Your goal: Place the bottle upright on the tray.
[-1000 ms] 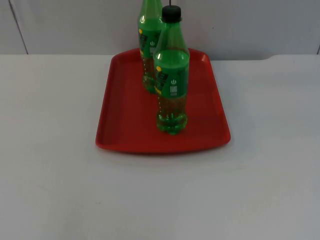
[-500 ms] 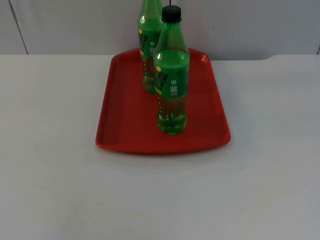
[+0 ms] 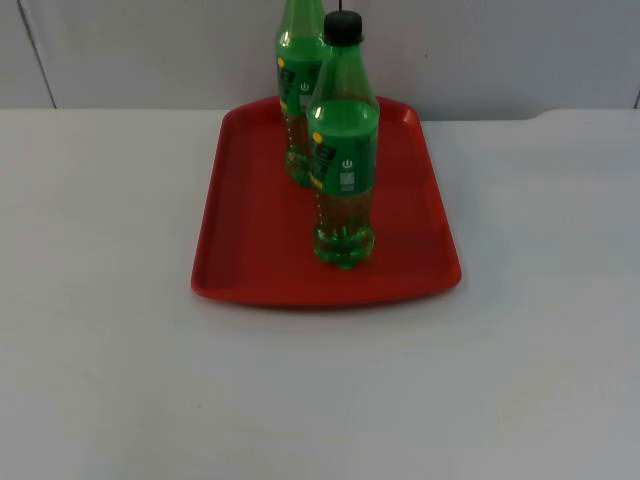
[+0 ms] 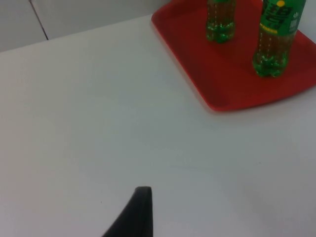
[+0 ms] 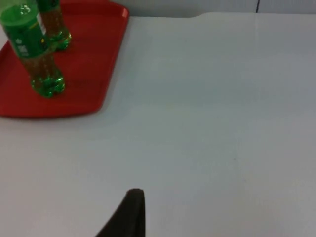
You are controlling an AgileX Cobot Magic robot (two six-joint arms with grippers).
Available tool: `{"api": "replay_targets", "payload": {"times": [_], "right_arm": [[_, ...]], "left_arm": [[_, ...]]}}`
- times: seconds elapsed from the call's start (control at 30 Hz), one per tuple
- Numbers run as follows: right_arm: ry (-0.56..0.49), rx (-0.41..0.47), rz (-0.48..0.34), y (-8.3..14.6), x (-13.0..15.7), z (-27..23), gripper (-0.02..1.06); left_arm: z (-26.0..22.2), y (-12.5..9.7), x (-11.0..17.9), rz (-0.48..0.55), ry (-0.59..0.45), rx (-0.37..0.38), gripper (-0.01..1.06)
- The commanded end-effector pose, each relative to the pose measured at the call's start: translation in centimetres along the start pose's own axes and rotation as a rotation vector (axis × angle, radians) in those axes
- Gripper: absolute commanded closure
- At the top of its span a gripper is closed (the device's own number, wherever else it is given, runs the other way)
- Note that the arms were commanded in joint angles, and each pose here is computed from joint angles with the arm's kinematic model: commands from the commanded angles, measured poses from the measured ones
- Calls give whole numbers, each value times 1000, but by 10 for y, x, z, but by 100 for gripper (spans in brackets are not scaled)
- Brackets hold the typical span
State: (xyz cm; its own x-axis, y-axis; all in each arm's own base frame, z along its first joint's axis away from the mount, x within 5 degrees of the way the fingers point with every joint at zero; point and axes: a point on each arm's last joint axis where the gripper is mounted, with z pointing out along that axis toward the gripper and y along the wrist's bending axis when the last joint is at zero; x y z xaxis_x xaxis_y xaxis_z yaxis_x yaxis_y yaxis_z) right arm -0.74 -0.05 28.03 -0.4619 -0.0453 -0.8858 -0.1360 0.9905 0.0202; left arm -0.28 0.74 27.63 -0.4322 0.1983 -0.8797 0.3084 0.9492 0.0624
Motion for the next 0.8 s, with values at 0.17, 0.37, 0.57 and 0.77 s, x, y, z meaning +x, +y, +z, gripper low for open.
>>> {"api": "replay_targets", "payload": {"times": [0.17, 0.37, 0.57, 0.77], "right_arm": [[-8, 77, 40, 1, 0, 0, -1], [-11, 92, 50, 1, 0, 0, -1], [-11, 92, 50, 1, 0, 0, -1], [-11, 92, 50, 1, 0, 0, -1]], "left_arm": [[1, 1, 1, 6, -3, -4, 0], [1, 1, 1, 6, -3, -6, 0], [1, 1, 1, 8, -5, -9, 0], [0, 1, 1, -19, 0, -64, 0]]}}
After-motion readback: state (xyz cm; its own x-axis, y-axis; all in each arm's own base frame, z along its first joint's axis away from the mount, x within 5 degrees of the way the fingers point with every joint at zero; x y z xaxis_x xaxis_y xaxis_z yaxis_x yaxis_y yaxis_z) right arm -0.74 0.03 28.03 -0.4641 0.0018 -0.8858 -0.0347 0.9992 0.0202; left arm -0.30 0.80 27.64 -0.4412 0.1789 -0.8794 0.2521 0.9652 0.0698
